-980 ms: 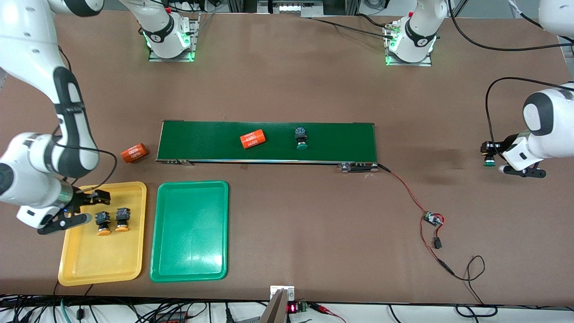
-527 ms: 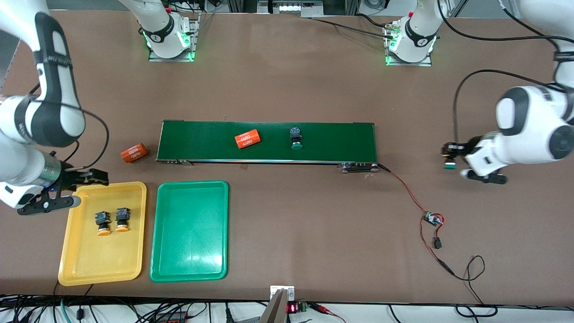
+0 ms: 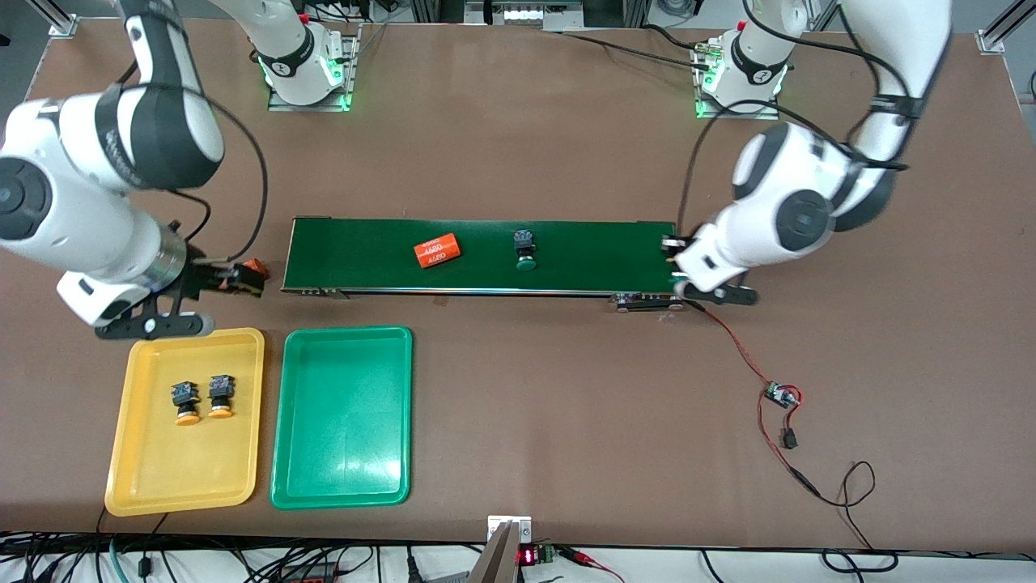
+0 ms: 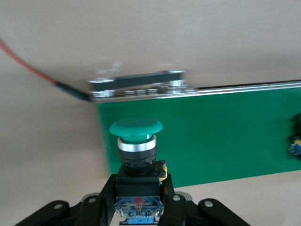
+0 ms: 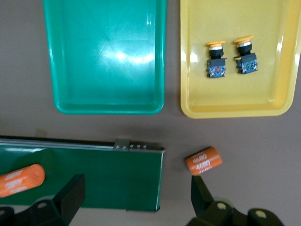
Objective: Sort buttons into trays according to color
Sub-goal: 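Place the green button on the belt while the right gripper returns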
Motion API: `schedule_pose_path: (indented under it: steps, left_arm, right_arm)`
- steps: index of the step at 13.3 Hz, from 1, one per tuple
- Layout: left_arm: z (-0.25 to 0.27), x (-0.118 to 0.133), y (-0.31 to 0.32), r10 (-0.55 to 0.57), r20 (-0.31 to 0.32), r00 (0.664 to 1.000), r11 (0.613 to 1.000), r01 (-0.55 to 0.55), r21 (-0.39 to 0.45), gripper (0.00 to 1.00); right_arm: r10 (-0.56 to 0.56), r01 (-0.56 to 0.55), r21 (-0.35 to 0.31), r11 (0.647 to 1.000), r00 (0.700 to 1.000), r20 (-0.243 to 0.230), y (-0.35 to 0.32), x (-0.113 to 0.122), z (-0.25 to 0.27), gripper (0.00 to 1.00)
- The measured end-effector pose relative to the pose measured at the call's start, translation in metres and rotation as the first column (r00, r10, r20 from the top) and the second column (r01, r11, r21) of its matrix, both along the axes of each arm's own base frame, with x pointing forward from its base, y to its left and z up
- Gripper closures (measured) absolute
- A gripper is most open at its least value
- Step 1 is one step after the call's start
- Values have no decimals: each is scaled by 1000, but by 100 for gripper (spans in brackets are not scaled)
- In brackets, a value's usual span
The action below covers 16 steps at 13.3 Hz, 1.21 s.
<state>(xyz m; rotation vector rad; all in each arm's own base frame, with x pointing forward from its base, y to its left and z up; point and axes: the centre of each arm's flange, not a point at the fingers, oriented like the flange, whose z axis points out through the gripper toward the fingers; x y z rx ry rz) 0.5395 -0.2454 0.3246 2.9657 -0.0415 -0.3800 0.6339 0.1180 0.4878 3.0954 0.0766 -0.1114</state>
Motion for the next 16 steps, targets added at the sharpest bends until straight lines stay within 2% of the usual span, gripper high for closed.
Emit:
schedule_pose_path:
  steps: [3, 7, 8, 13, 14, 16]
  left_arm:
    - [-29, -27, -50, 69, 41, 997, 997, -68, -30, 59]
    - [-66, -45, -64, 110, 68, 992, 992, -106, -62, 59]
    - [-70, -47, -67, 123, 64, 990, 991, -119, -62, 54]
    - [-44, -41, -69, 139, 88, 986, 989, -134, -59, 4]
    - [-24, -36, -65, 134, 86, 987, 991, -131, -39, 0]
    - [32, -23, -43, 124, 61, 990, 991, -126, 41, 0]
  right_arm:
    - [-5, 5, 3, 1000, 1000, 17, 4, -12, 24, 0]
    - [-16, 16, -1, 1000, 1000, 9, -2, -12, 20, 0]
    - [-18, 18, -2, 1000, 1000, 8, -3, -12, 20, 0]
    - [-20, 20, -3, 1000, 1000, 6, -5, -12, 19, 0]
    - [-21, 21, -3, 1000, 1000, 6, -5, -12, 19, 0]
    - [-23, 23, -3, 1000, 1000, 5, -8, -11, 17, 0]
